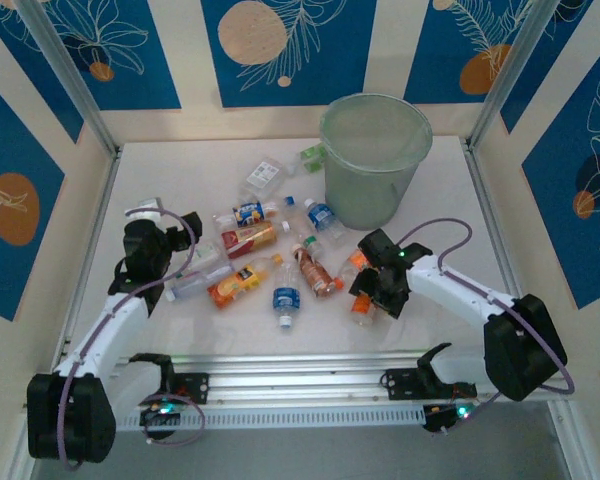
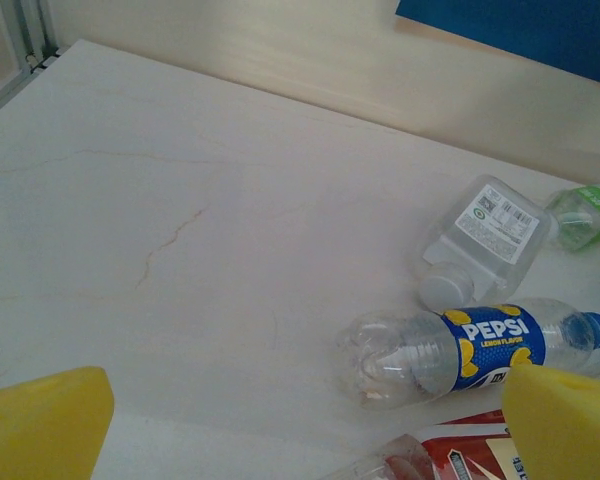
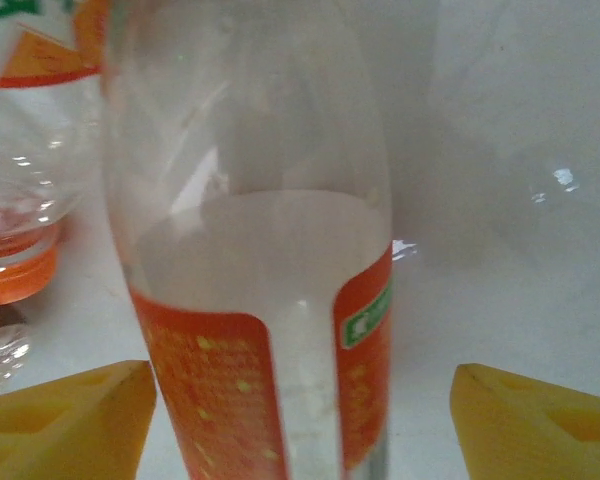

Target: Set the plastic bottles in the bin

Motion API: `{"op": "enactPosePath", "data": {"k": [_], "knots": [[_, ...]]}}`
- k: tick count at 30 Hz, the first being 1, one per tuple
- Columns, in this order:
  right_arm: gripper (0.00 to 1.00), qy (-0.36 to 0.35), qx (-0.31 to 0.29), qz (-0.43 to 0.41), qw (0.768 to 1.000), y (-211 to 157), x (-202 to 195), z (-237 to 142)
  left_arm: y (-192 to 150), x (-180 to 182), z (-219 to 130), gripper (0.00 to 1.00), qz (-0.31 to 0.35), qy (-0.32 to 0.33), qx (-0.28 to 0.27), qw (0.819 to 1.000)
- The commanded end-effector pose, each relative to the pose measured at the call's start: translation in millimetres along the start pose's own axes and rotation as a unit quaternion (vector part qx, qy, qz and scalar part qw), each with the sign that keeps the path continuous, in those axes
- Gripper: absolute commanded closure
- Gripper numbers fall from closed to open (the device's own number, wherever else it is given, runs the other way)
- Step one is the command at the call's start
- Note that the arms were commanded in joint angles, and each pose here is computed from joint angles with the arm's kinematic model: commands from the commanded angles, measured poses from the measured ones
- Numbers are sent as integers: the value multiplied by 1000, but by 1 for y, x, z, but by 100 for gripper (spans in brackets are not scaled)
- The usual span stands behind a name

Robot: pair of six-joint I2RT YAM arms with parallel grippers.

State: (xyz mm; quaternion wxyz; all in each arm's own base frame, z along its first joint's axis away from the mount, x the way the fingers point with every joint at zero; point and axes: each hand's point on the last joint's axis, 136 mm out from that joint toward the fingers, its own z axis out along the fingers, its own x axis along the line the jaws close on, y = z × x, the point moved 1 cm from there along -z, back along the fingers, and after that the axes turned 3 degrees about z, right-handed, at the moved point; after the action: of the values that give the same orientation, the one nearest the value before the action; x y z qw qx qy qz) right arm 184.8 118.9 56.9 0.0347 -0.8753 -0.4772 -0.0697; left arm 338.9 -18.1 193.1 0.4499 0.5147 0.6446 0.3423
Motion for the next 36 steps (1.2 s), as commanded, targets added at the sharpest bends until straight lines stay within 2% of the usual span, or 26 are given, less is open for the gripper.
{"op": "enactPosePath", "data": {"k": [1,12,18,22,27,30,36], "knots": [[24,3,19,15,1000,-4,-4,11,5,-8,-3,0,0,-17,-5,1000],[26,-7,10,43,999,12,-19,23,2,-6,-5,1,0,-16,-5,1000],[38,-21,-9,48,999,20,-29,16,8,-8,-9,1,1,-18,-13,1000],[47,-25,-35,41,998,25,-31,-2,12,-9,-12,0,4,-22,-21,1000],[52,-36,-109,16,993,40,-28,-48,17,-14,-16,1,5,-35,-28,999],[54,-20,-170,-13,985,51,-13,-89,20,-17,-16,1,5,-43,-31,999],[57,28,-306,-92,947,75,35,-186,24,-22,-16,1,3,-56,-30,998]]}}
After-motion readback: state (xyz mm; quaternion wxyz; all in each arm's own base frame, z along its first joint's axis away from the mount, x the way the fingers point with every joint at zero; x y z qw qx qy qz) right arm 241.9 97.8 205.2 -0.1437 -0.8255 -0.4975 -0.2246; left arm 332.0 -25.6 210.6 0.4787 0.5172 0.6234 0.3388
